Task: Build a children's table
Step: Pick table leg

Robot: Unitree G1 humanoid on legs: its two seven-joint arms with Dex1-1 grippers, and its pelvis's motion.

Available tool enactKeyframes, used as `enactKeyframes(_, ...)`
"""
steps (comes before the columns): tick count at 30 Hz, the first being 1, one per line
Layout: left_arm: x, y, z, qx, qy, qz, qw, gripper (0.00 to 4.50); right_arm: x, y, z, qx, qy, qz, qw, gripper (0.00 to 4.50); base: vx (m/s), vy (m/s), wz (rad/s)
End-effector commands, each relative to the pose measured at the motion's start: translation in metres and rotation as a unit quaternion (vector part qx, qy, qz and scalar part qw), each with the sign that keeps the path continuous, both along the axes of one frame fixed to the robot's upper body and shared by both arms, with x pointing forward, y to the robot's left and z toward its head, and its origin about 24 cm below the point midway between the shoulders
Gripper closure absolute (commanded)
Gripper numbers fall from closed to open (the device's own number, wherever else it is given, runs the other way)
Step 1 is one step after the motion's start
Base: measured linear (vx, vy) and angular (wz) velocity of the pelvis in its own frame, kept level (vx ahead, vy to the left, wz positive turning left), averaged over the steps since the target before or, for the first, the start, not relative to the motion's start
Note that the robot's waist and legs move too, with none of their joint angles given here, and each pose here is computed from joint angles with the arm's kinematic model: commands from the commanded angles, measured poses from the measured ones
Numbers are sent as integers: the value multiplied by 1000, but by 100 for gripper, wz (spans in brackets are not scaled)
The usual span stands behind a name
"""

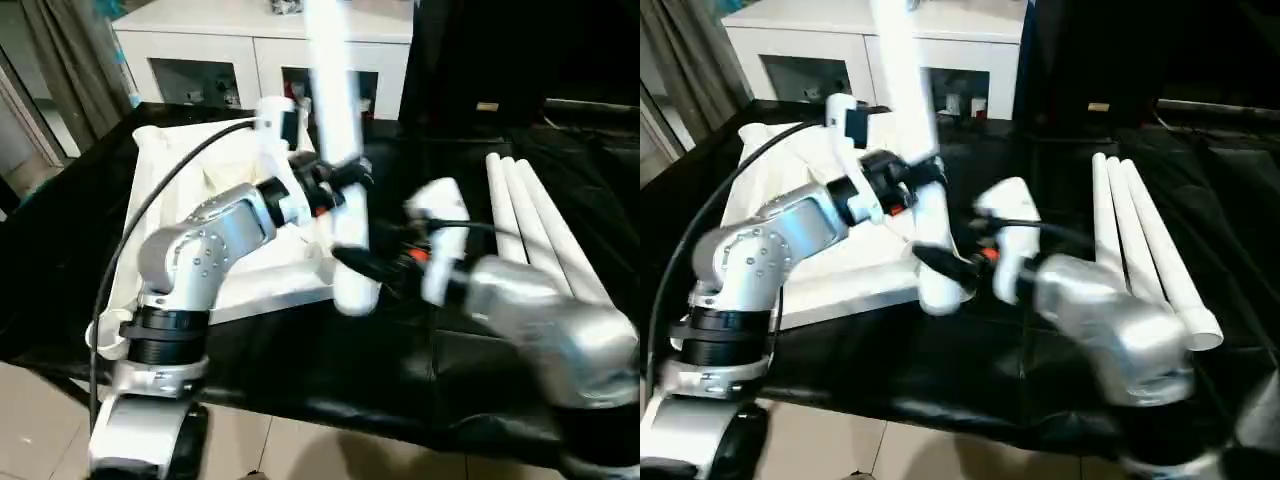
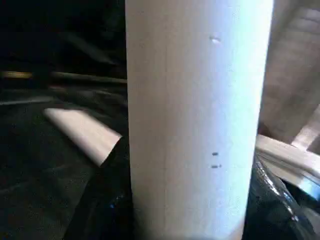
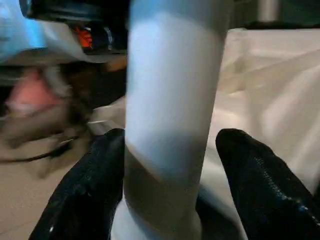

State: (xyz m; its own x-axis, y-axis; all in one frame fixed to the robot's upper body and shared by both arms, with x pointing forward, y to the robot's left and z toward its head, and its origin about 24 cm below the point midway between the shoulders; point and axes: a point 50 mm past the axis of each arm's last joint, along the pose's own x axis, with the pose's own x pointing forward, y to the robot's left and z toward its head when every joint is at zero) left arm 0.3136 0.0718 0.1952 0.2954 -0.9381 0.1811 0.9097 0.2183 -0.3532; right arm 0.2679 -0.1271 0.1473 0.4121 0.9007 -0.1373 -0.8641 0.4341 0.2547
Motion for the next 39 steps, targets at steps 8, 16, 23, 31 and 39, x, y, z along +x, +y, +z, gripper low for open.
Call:
enactKeyframes(8, -16, -8, 23, -55, -36, -100, 993, 264, -6, -10, -3, -27, 32, 53, 998, 179, 0, 0, 0)
enactKeyframes(16, -13, -7, 20, -39, -40, -95, 994, 264, -7, -10, -2, -25, 34, 67, 997, 243, 0, 0, 0)
enactKeyframes(23, -9, -7, 15, -17, -38, -70, 997, 264, -1, -6, 0, -25, 10, 47, 999, 187, 0, 0, 0)
enactKeyframes(31, -9, -8, 11, -1, -42, -73, 996, 264, -5, -3, 2, -18, 15, 64, 998, 162, 0, 0, 0)
enactKeyframes(39, -11, -11, 8, 7, -45, -84, 995, 264, -14, -3, -1, -13, 43, 102, 994, 162, 0, 0, 0)
